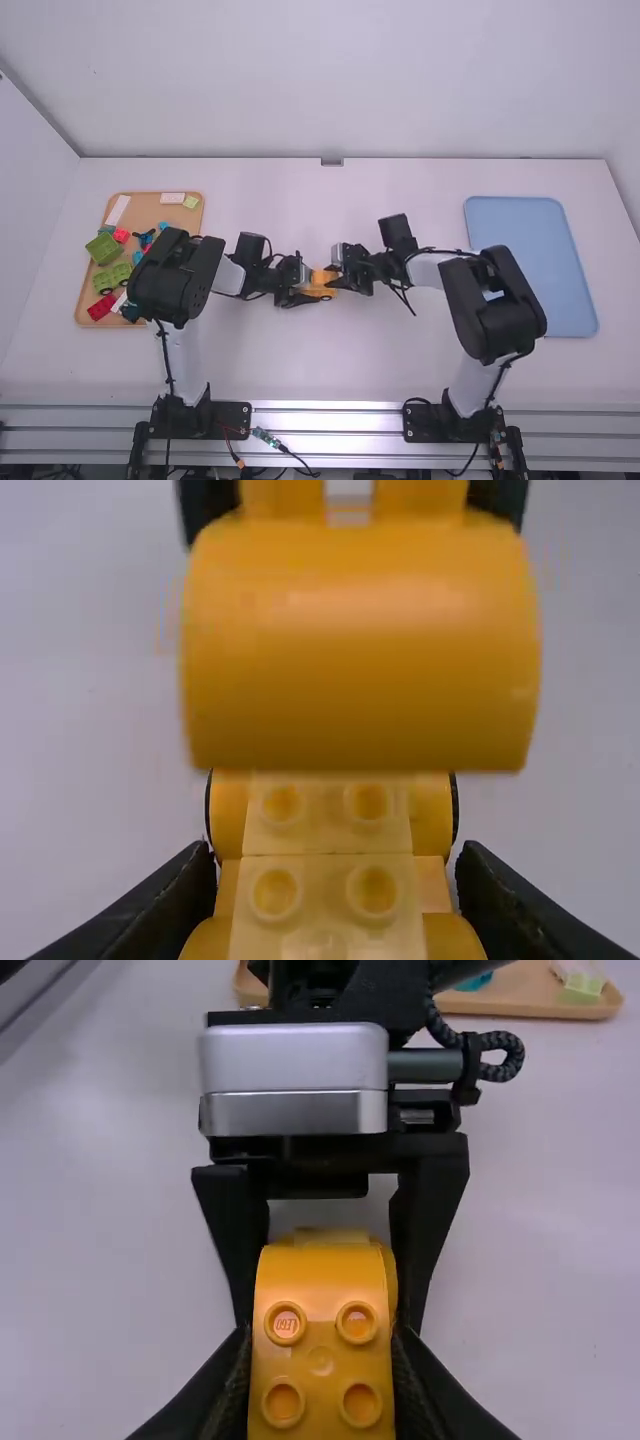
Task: Assemble lego blocks to make yellow taxi
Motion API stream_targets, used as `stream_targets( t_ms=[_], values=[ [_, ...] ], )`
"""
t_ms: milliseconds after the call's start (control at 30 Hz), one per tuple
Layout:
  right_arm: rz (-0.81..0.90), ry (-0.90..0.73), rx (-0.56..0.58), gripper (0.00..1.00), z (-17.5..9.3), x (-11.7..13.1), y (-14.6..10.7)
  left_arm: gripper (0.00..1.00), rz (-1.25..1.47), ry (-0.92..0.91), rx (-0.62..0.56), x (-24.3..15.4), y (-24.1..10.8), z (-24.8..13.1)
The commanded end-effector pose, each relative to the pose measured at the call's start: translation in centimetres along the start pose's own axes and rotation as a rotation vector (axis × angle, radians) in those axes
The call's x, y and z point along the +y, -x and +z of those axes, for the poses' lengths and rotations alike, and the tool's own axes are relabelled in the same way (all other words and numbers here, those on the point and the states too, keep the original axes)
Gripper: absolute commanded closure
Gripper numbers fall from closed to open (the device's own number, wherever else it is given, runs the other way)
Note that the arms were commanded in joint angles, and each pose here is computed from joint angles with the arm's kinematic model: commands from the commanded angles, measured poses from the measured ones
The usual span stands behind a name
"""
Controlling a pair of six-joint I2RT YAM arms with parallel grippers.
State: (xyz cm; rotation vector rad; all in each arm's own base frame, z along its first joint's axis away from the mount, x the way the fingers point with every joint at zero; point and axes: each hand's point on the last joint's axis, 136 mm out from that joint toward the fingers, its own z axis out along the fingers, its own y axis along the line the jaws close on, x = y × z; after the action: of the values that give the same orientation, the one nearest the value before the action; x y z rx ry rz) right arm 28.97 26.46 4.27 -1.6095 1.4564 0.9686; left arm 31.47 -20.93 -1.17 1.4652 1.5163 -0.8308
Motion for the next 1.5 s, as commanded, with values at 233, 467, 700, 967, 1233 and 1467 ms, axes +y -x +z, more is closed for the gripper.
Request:
stream_targets(
  t_ms=[233, 467, 700, 967, 1233, 1467],
  values=[
    [0.009, 0.086, 0.026, 0.99, 1.9, -0.5, -0.3, 0.46, -0.019, -0.023, -0.013, -0.4, 0.1, 0.3],
    [-0.003, 0.098, 0.059, 1.0, 3.2, -0.1, -1.0, 0.47, -0.021, -0.024, -0.013, -0.4, 0.1, 0.2],
    [0.019, 0.104, 0.039, 1.0, 3.5, -0.1, -1.3, 0.48, -0.03, -0.027, -0.01, -0.5, 0.0, 0.2],
    [0.011, 0.112, 0.066, 1.0, 4.2, 0.3, -1.3, 0.49, -0.026, -0.025, -0.011, -0.4, 0.0, 0.2],
    [0.012, 0.109, 0.105, 1.0, 4.9, 0.5, -1.6, 0.49, -0.03, -0.028, -0.01, -0.5, 0.0, 0.2],
    [0.047, 0.075, 0.163, 1.0, 4.9, 0.0, -2.5, 0.49, -0.029, -0.027, -0.011, -0.5, 0.0, 0.2]
  ],
)
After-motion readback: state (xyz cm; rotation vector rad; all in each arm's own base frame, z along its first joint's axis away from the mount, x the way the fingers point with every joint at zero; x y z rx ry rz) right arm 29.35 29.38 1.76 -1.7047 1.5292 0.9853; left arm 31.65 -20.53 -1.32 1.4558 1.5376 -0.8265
